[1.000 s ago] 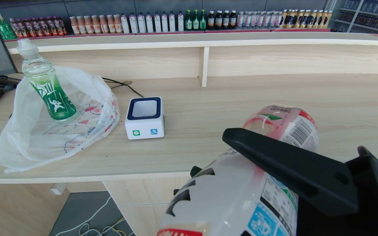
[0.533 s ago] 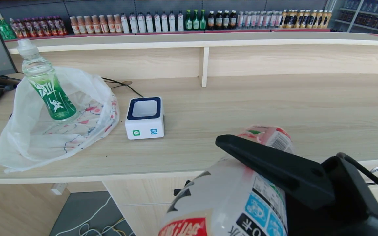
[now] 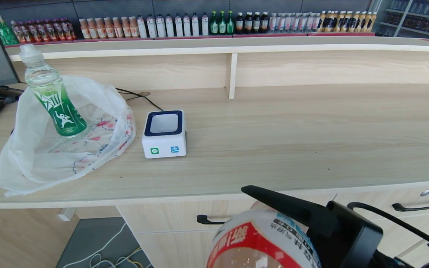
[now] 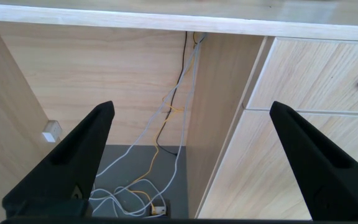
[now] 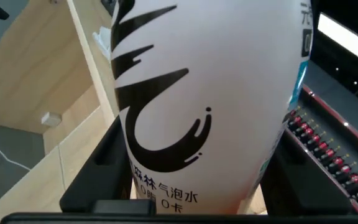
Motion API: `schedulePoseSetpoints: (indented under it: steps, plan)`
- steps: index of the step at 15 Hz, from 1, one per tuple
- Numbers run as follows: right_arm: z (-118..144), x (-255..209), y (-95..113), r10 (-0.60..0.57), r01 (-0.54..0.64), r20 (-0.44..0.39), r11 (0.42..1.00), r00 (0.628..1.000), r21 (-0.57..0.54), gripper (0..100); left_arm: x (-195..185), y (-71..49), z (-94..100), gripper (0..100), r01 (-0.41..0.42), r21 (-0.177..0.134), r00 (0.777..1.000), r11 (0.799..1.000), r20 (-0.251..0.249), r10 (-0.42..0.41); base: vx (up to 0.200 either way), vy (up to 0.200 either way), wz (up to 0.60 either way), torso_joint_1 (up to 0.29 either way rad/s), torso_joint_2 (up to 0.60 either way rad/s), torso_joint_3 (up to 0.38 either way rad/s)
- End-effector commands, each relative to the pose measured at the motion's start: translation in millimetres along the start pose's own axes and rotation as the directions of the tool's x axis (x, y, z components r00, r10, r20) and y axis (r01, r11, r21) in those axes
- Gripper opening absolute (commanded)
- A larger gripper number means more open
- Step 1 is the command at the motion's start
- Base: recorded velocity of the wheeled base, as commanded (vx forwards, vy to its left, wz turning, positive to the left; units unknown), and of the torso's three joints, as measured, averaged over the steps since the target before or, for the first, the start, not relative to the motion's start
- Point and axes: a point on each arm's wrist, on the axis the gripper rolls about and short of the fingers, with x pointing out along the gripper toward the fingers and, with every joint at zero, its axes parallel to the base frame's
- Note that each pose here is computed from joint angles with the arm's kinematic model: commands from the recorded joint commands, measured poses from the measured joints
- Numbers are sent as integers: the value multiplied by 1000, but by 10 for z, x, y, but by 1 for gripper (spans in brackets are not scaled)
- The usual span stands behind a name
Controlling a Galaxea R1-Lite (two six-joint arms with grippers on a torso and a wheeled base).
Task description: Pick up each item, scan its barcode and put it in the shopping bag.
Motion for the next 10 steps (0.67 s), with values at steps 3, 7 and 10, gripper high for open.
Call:
schedulePoseSetpoints:
  steps: [3,7,10]
  plan:
    - [-130,-8,31,17,-6,-47,972,999,234,0,0,0,0,100,-1,0,1000,1000,1,1,0,0,0,0,0,0]
    - [-274,119,-92,-44,66,-82,953,996,295,0,0,0,0,100,-1,0,1000,1000,1,1,0,0,0,0,0,0]
    - [-402,128,-346,-145,176,-121,934,982,310,0,0,0,0,100,-1,0,1000,1000,1,1,0,0,0,0,0,0]
